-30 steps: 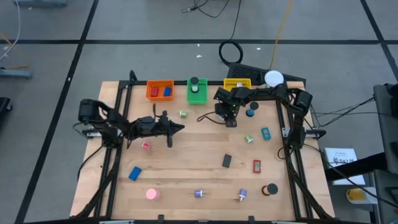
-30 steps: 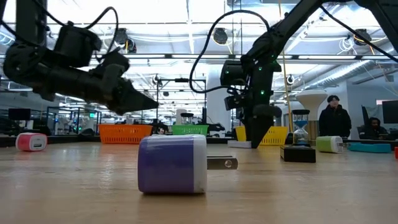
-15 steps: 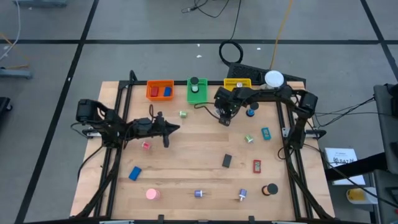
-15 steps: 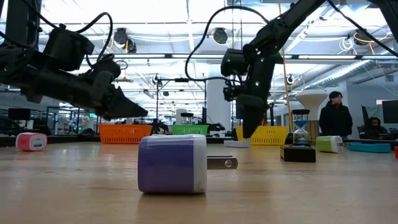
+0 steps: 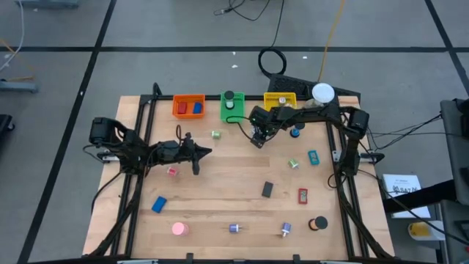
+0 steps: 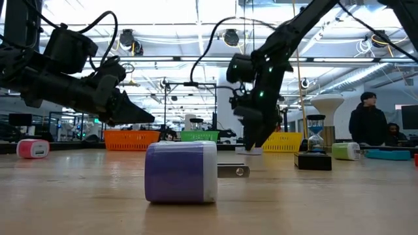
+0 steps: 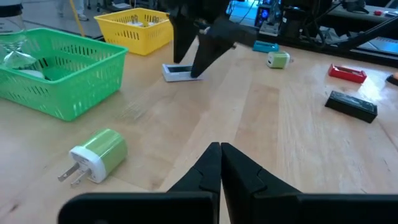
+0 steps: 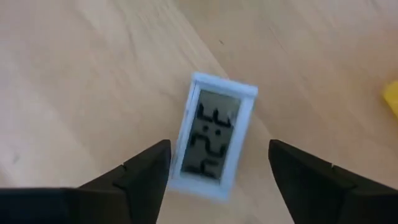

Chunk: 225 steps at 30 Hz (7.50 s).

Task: Pick & Place Office items
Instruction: Put the white digital clock into the orange bin, then put the pink charger adapter into the yellow bin

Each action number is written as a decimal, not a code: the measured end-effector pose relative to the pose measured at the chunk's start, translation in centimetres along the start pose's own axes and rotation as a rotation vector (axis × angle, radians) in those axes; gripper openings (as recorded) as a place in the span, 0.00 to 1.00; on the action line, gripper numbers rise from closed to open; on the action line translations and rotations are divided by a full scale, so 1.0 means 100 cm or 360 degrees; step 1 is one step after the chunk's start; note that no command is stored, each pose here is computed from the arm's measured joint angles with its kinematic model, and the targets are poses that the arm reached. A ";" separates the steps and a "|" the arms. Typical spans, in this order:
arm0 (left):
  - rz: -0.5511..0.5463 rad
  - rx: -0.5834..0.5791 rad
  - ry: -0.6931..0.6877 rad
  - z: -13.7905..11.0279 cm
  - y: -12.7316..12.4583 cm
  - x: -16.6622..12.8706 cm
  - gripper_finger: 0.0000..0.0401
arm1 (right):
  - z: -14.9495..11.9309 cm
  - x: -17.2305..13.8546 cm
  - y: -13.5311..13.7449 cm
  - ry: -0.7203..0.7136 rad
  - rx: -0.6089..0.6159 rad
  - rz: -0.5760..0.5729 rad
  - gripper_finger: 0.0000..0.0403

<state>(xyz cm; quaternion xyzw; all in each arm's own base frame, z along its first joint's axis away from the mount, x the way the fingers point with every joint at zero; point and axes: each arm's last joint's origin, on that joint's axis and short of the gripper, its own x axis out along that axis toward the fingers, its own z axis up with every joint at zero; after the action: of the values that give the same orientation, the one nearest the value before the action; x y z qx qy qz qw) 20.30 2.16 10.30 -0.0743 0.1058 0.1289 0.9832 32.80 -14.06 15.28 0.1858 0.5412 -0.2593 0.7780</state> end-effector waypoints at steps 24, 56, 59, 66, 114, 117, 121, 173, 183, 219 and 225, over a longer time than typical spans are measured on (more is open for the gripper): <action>0.0156 -0.0005 0.0031 -0.006 0.011 -0.006 0.01 | 0.011 -0.013 0.034 -0.0247 -0.0189 0.0192 0.37; 0.0233 -0.0005 0.0036 -0.005 0.026 -0.006 0.05 | 0.037 0.023 0.142 -0.0536 -0.1029 0.0481 0.52; 0.0214 -0.0024 0.0037 -0.005 0.026 -0.006 0.05 | 0.037 0.012 0.144 -0.0565 -0.1031 0.0491 0.57; 0.0209 -0.0081 0.0002 0.000 0.025 -0.001 0.05 | 0.030 -0.020 0.132 -0.0581 -0.1041 0.0445 0.51; 0.0086 0.0078 0.1010 0.056 -0.017 0.096 0.68 | -0.076 -0.041 0.037 -0.1449 -0.0710 0.0474 0.00; 0.0040 0.0092 0.1030 0.052 -0.020 0.098 0.68 | -0.076 -0.042 0.037 -0.1454 -0.0709 0.0475 0.00; 0.0083 0.0132 0.1101 0.039 -0.020 0.101 0.68 | -0.075 -0.042 0.037 -0.1459 -0.0708 0.0476 0.00; 0.1317 -0.0815 0.0691 0.113 0.162 0.018 0.39 | -0.076 -0.042 0.037 -0.1457 -0.0721 0.0470 0.00; 0.1364 -0.0965 0.0756 0.078 0.193 0.033 0.39 | -0.076 -0.042 0.037 -0.1454 -0.0716 0.0473 0.00; 0.1533 -0.0934 0.0784 0.074 0.188 0.035 0.53 | -0.076 -0.042 0.037 -0.1456 -0.0721 0.0470 0.00; 0.1519 -0.0874 0.0741 0.091 0.182 0.025 0.59 | -0.076 -0.042 0.037 -0.1455 -0.0721 0.0470 0.00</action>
<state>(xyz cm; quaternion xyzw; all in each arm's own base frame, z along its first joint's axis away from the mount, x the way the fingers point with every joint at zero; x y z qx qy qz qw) 19.43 21.71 16.37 -0.2963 0.3029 0.5595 0.7124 28.26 -5.92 16.61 -0.0446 0.1572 -0.0780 0.9835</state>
